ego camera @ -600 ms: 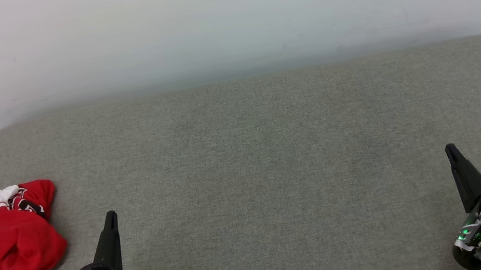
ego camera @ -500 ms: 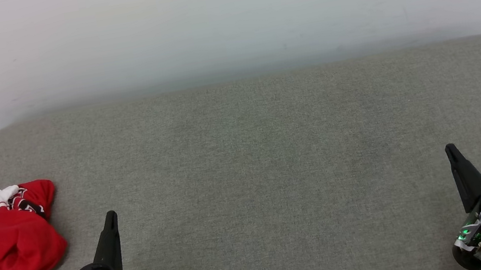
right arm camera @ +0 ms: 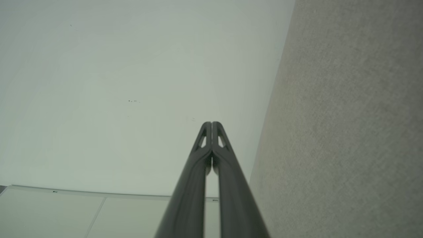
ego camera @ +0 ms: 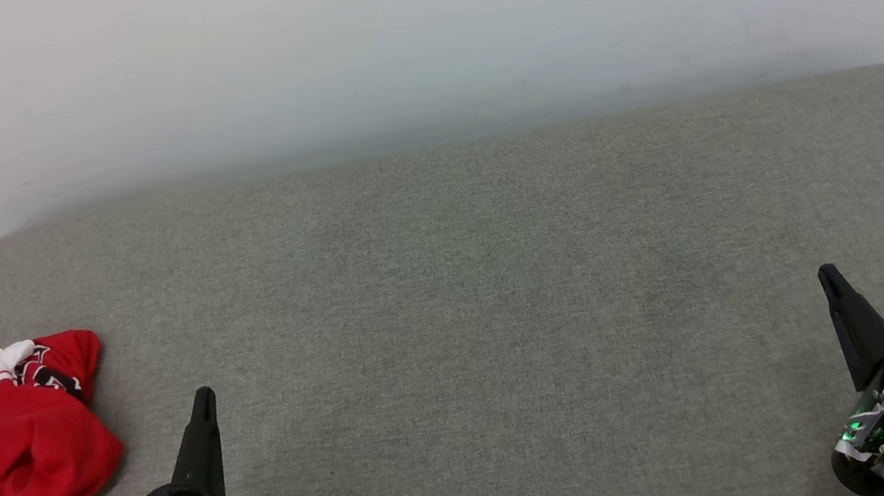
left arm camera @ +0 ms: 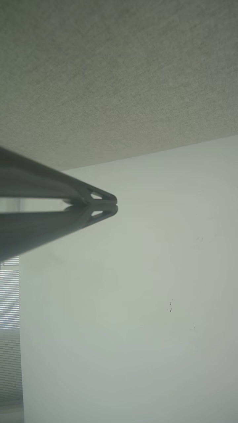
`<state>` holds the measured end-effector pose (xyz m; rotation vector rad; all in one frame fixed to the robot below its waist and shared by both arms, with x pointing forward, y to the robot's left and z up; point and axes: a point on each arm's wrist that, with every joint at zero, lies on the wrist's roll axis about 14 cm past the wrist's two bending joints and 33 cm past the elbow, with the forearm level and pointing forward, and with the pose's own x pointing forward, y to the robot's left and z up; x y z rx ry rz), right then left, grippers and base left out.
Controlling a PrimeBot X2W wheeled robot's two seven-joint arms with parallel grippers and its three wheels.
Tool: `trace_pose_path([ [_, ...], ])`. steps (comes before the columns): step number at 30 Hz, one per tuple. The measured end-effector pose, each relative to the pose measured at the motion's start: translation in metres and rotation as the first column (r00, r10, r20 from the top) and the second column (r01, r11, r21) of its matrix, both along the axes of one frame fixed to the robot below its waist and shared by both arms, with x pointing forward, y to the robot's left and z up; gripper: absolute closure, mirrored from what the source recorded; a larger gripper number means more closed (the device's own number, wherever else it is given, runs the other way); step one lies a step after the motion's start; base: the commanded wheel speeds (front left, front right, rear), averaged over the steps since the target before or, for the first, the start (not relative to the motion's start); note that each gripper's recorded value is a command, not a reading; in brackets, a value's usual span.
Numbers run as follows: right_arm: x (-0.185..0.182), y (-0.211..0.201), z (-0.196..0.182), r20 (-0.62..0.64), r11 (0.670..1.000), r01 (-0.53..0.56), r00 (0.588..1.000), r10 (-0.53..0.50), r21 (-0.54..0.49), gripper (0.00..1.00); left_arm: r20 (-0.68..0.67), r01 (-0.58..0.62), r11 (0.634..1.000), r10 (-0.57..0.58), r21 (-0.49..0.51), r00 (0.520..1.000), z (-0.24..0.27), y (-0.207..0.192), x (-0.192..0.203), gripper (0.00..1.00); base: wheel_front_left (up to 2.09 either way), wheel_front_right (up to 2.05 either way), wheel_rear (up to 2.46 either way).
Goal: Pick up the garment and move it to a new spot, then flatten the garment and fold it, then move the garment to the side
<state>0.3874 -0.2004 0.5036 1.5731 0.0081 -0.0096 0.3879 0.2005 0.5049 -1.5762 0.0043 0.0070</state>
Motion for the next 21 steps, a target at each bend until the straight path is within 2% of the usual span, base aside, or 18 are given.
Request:
trace_pose_path([
  [21, 0.0000, 0.0000, 0.0000, 0.000, 1.000, 0.000, 1.000, 0.000, 0.000, 1.00, 0.000, 0.000, 1.000, 0.000, 0.000, 1.000, 0.0001, -0.0001, 0.0000, 1.00, 0.00, 0.00, 0.00],
])
